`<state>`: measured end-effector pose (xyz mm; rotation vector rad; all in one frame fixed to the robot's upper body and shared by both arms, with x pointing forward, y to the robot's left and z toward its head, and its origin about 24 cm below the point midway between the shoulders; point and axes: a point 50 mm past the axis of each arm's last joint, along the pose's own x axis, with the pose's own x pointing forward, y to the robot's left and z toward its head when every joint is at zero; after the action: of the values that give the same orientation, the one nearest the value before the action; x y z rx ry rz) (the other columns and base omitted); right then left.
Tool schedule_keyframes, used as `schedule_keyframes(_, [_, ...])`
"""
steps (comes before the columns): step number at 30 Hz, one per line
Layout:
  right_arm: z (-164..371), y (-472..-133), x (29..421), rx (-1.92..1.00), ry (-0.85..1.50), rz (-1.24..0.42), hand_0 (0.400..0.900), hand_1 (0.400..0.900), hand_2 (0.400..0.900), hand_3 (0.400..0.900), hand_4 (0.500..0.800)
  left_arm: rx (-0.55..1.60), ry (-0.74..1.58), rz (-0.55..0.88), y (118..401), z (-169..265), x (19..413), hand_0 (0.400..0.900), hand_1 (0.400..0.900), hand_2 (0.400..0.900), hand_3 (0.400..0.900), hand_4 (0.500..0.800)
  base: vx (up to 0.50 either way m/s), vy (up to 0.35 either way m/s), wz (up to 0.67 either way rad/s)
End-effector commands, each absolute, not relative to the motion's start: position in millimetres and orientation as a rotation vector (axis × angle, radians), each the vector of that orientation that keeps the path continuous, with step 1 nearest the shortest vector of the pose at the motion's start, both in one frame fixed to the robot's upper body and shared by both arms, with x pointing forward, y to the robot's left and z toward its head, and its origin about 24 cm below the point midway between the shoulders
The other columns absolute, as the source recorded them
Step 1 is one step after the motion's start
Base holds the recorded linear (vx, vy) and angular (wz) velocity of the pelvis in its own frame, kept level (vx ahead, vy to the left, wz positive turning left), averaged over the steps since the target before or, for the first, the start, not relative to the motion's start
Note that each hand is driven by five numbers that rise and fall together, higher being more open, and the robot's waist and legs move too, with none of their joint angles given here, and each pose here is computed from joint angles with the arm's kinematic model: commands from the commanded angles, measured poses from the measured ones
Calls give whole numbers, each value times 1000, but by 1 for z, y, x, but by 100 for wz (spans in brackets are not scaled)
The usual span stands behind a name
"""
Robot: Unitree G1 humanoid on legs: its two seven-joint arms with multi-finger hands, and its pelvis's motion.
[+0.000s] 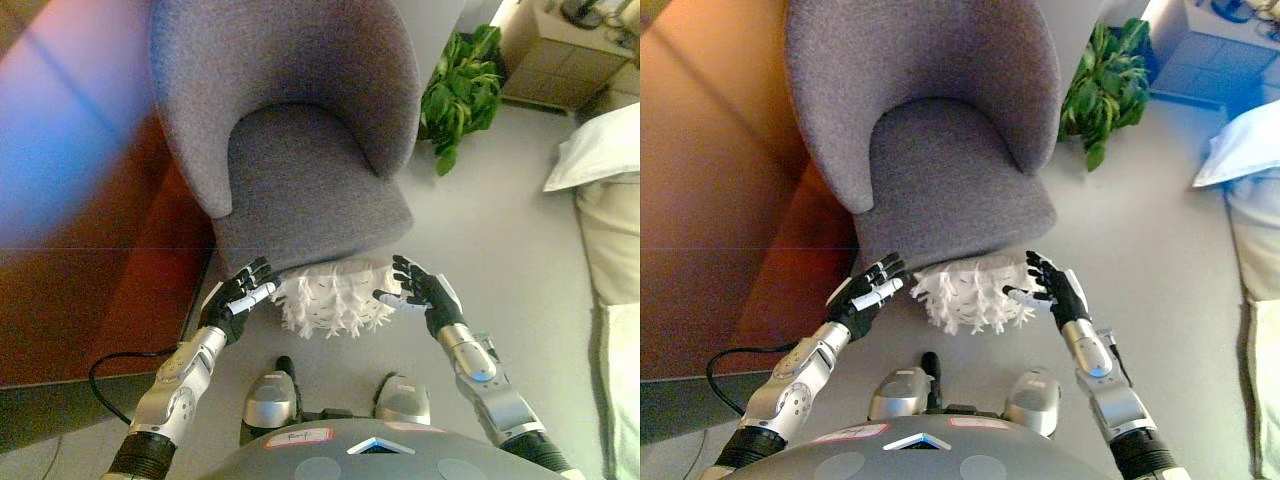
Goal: Pick up the pillow and put it on the sofa.
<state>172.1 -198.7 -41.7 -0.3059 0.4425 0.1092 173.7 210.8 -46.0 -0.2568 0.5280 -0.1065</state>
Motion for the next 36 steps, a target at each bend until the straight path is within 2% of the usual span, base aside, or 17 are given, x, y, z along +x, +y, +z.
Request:
schedule_keyframes(1, [-4, -204, 201, -383, 202, 45, 900, 900, 900, 900, 800, -218, 402, -189, 213, -19, 187, 900, 900, 900, 900, 800, 210, -348, 53])
schedule_keyframes(5, [6, -215, 209, -569, 155, 20, 900, 900, 900, 900, 800, -229, 409, -177, 214, -20, 188, 900, 900, 900, 900, 800, 184, -247, 37])
schedule_keyframes(10, [27, -232, 224, -995, 65, 46, 900, 900, 900, 900, 800, -251, 421, -159, 219, -18, 182, 900, 900, 900, 900, 800, 123, -195, 41])
schedule_keyframes(16, [75, -243, 266, -1274, -138, 25, 900, 900, 900, 900, 800, -304, 345, -192, 220, -9, 193, 900, 900, 900, 900, 800, -172, -81, 37])
schedule_keyframes(27, [102, -246, 304, -1198, -180, -79, 900, 900, 900, 900, 800, -353, 228, -161, 221, 9, 213, 900, 900, 900, 900, 800, -133, -30, 22])
schedule_keyframes(36, [126, -254, 323, -1184, -196, -164, 900, 900, 900, 900, 800, -393, 122, -255, 206, 32, 226, 900, 900, 900, 900, 800, -96, 73, 7])
